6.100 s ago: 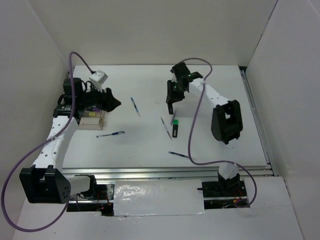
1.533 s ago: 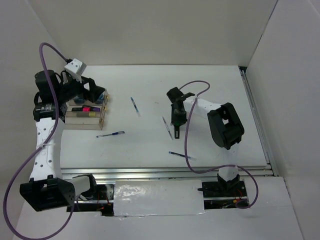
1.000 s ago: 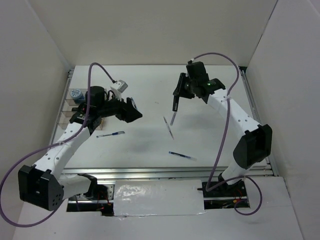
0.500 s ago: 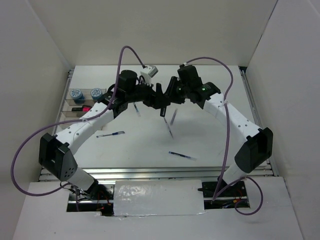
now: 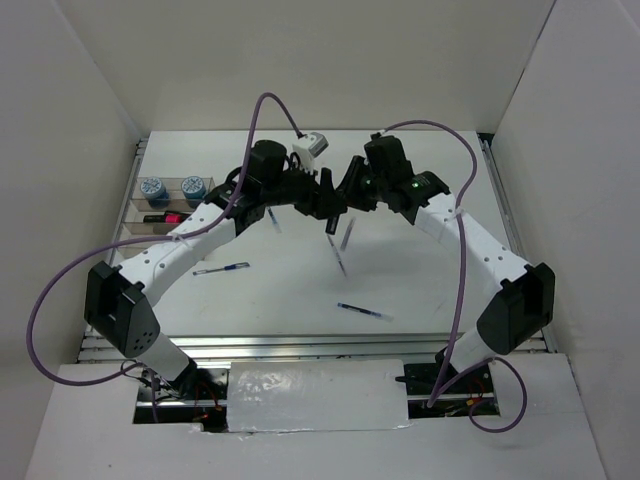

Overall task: Sort the stationery into containers
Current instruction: Place the stationery in the storage box.

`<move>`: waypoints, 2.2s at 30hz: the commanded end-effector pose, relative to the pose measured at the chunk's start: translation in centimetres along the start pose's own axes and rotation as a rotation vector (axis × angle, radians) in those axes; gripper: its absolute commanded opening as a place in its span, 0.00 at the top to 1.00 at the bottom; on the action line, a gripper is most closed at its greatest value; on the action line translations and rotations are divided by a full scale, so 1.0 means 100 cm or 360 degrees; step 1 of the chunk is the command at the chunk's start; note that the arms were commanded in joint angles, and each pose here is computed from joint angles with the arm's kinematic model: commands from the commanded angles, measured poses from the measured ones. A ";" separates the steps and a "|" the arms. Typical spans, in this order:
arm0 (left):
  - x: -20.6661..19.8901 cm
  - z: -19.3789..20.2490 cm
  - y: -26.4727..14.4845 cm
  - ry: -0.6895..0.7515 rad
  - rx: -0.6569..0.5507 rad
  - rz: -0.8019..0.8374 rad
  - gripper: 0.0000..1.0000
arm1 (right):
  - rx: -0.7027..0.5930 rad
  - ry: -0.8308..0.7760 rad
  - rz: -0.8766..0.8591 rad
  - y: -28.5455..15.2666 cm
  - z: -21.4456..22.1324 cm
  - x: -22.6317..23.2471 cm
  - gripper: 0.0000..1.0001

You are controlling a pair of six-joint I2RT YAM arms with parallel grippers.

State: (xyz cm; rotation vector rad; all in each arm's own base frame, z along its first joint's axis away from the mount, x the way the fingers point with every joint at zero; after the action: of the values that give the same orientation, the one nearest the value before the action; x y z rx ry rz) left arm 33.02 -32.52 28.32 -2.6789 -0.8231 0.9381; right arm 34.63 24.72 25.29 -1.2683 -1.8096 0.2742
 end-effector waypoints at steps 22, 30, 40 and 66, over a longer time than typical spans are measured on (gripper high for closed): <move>0.036 -0.002 -0.033 0.0071 -0.0034 -0.0132 0.29 | -0.0041 0.0055 -0.0205 -0.027 -0.011 0.006 1.00; 0.008 0.002 -0.031 0.0037 -0.0016 0.0100 0.27 | -0.0009 0.0060 -0.0217 -0.022 -0.010 0.009 1.00; 0.003 0.014 -0.015 -0.0055 0.0057 0.0174 0.33 | 0.0034 0.0035 -0.0235 -0.016 -0.003 0.016 1.00; 0.091 0.026 -0.040 -0.0041 0.0179 -0.0258 1.00 | 0.0102 -0.0020 -0.0424 -0.028 0.006 0.023 0.42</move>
State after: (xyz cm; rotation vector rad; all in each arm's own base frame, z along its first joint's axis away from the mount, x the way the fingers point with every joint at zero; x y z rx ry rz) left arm 33.58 -28.29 22.75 -2.5147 -0.8066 1.0576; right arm 32.51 25.78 25.54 -1.0227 -1.8450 0.2378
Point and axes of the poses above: each gripper's point midway between its finger pads, its own y axis out along the fingers, its own x axis along the line the jaws close on, z = x × y, the point moved 1 cm from there along -y, back along the fingers, and after that the axes turned 5 degrees about -y, right-handed, at the moved point
